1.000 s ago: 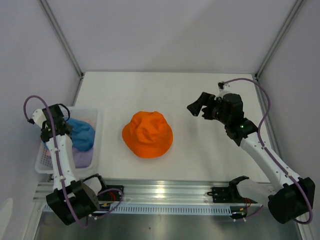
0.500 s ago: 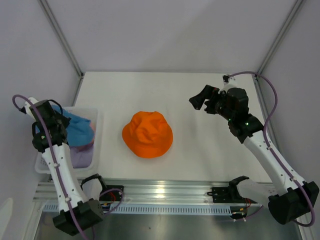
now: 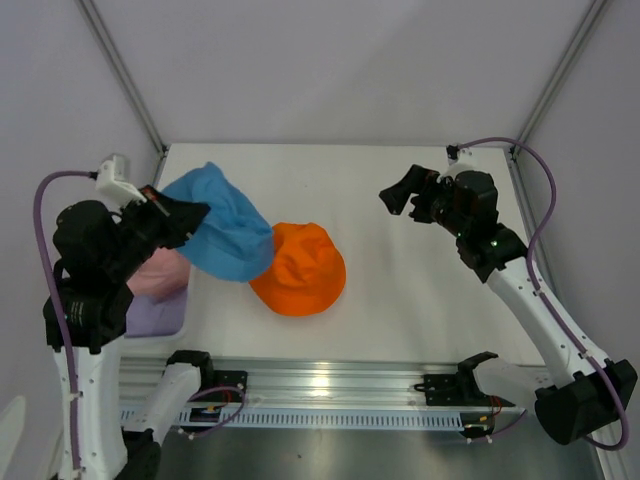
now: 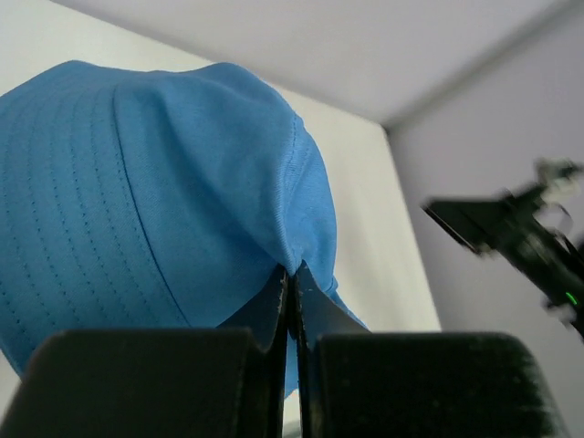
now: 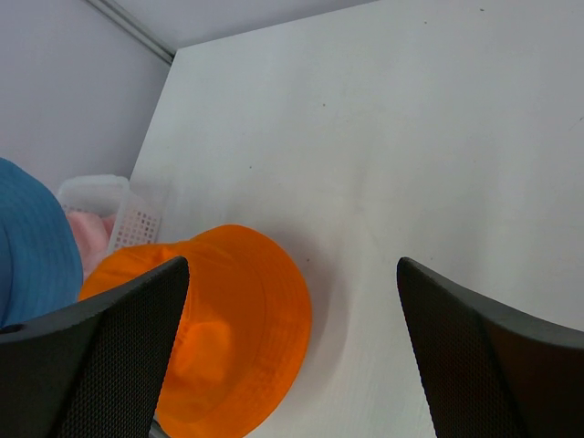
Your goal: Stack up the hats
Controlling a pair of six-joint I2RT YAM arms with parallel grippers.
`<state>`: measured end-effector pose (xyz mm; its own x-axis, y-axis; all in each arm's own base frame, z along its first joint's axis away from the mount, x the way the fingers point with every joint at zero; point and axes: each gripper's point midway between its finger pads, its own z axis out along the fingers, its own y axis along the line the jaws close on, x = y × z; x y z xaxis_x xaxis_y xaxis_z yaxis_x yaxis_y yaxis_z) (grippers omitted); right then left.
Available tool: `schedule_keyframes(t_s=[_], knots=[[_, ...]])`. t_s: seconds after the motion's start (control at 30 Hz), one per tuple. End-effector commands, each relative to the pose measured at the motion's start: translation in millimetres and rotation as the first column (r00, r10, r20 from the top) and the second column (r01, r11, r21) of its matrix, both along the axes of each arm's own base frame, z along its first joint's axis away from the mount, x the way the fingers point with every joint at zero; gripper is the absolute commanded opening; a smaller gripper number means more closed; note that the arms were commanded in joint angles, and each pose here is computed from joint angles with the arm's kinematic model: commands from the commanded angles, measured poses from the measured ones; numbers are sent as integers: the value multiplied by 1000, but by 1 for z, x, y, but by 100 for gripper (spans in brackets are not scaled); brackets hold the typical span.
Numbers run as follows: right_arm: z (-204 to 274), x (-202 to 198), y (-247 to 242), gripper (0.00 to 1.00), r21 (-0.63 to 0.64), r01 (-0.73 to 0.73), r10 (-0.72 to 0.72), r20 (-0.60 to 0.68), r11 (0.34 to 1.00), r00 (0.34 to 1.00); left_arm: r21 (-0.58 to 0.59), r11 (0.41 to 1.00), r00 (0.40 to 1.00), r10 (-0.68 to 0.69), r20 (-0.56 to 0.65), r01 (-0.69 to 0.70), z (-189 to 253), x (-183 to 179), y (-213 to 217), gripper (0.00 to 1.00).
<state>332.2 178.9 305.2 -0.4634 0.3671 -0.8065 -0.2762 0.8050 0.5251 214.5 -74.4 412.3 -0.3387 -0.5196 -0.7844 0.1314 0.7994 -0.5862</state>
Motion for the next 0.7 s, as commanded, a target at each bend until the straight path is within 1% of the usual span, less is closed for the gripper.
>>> schedule_keyframes(t_s=[0.0, 0.17, 0.23, 0.3, 0.4, 0.47, 0.6, 0.67], knots=[[16, 8, -5, 100, 0, 16, -16, 65, 1000, 998, -72, 968, 971, -237, 44, 240, 26, -4, -52, 1], [6, 4, -4, 99, 14, 4, -5, 42, 1000, 999, -95, 915, 916, -379, 130, 392, 60, -11, -91, 1], [2, 3, -5, 100, 22, 5, -6, 35, 1000, 999, -118, 889, 893, -424, 152, 442, 67, -7, -105, 1], [0, 2, -6, 100, 22, 9, -9, 28, 1000, 1000, -128, 860, 867, -477, 142, 494, 64, -8, -119, 1], [-3, 0, -7, 99, 21, 9, -9, 22, 1000, 1000, -151, 835, 847, -508, 156, 529, 70, -8, -132, 1], [-5, 0, -7, 100, 18, 9, -9, 16, 1000, 1000, -150, 835, 845, -504, 176, 529, 78, -7, -132, 1], [-8, 2, -8, 100, 22, 15, -15, 14, 1000, 1000, -153, 812, 815, -516, 265, 564, 112, -19, -131, 1], [-8, 3, -7, 100, 30, 14, -14, 11, 999, 1000, -159, 792, 797, -537, 277, 589, 115, -22, -136, 1]])
